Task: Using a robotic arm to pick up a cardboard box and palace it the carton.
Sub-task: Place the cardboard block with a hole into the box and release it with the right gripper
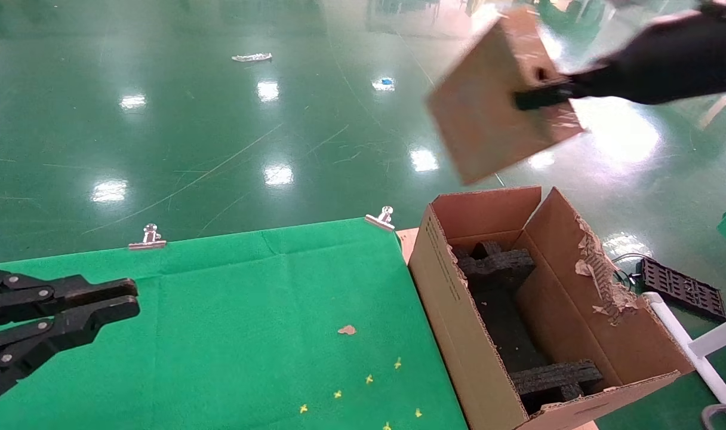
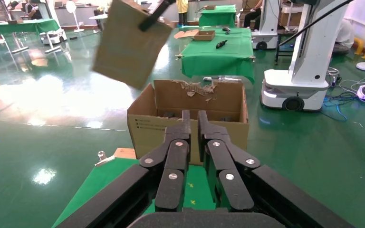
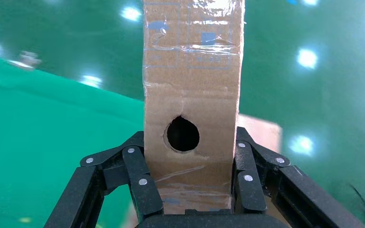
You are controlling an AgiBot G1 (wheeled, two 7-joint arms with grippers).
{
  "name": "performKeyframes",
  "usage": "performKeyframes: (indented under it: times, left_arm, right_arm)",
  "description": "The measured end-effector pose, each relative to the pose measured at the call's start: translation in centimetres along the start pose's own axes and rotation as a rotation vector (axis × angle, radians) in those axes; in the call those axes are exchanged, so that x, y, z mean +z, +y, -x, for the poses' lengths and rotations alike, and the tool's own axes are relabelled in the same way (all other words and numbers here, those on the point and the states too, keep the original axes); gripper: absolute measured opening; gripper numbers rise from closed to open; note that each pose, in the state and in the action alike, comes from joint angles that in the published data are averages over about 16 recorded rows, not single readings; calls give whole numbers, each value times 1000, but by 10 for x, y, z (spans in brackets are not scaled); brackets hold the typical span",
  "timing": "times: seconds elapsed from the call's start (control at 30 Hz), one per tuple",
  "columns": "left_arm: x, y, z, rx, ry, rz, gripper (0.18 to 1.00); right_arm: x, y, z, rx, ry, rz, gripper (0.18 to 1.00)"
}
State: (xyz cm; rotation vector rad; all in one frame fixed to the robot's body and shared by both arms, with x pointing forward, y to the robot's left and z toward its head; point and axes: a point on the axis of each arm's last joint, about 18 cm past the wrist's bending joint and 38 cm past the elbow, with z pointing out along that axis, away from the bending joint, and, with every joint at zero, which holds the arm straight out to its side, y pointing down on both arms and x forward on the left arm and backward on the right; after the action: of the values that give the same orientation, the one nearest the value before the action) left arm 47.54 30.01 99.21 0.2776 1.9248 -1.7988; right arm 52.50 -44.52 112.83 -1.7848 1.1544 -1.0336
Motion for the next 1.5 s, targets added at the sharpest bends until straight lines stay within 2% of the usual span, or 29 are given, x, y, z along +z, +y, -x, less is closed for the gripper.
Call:
performKeyframes:
  times: [0.13, 0.3, 0.5, 0.7, 0.9, 1.13, 1.5]
  left_arm:
    - [0, 0, 0, 0, 0, 0, 245]
    - [0, 0, 0, 0, 0, 0, 213]
    - [0, 0, 0, 0, 0, 0, 212]
    - [0, 0, 0, 0, 0, 0, 251]
    - [0, 0, 0, 0, 0, 0, 324]
    - [0, 0, 0, 0, 0, 0, 452]
    - [0, 0, 0, 0, 0, 0, 711]
  right_arm:
    - [-4, 26, -27, 61, 63, 64, 338]
    - [5, 63, -47, 137, 106, 168, 336]
    - [23, 100, -58, 215, 128, 279, 335]
    - [40, 125, -66, 260, 152, 363, 334]
    - [54, 141, -73, 284, 178, 423, 334]
    - [70, 158, -77, 301, 199, 473, 333]
    - [104, 191, -76, 320, 205, 527, 329]
